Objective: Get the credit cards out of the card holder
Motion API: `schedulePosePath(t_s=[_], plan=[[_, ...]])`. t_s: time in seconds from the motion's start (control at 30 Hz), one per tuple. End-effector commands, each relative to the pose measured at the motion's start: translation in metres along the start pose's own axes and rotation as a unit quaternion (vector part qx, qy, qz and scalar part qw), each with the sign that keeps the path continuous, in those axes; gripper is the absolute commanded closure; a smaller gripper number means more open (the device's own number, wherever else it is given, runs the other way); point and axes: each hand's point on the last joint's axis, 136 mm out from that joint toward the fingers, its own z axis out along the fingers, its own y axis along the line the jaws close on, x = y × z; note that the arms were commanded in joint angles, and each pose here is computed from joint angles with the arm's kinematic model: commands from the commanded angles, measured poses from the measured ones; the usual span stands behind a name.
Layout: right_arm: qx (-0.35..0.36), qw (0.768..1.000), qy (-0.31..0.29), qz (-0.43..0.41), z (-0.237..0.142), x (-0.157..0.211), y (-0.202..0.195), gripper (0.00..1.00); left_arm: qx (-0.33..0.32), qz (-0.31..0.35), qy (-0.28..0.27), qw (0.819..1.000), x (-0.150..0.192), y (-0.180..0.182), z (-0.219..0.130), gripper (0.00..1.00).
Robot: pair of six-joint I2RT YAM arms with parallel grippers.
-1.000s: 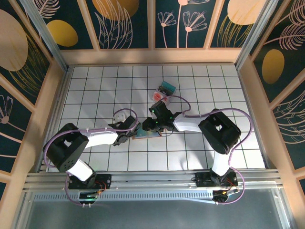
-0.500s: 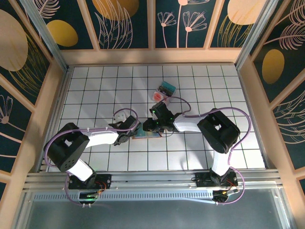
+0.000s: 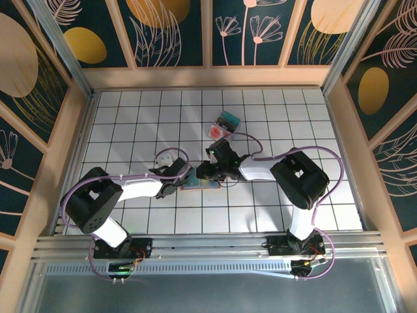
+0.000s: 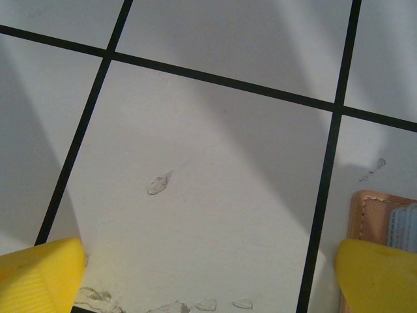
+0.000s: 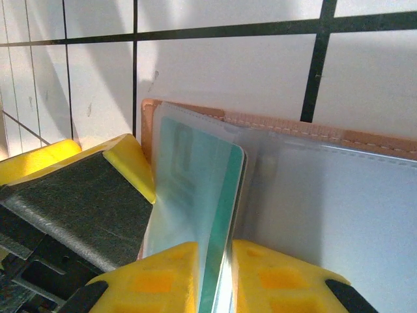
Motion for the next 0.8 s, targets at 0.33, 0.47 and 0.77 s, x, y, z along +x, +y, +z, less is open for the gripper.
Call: schedulePosePath(t_s=[0.33,0.47,0.77], plan=[[-0.020,1.000,-0.013,-0.007,-0.009,-0.004,0.014,0.79,-0.031,0.040,0.069,0.996,0.037,0.020,0.013,0.01],[-0.019,1.000,-0.010,-0.004,-0.006,-0.003,0.012,0.79,-0.032,0.040,0.069,0.996,0.037,0.020,0.013,0.01],[0.018,1.000,-0.013,0.005,-0.009,0.002,-0.001,0.75,-0.031,0.039,0.068,0.996,0.037,0.020,0.013,0.01]])
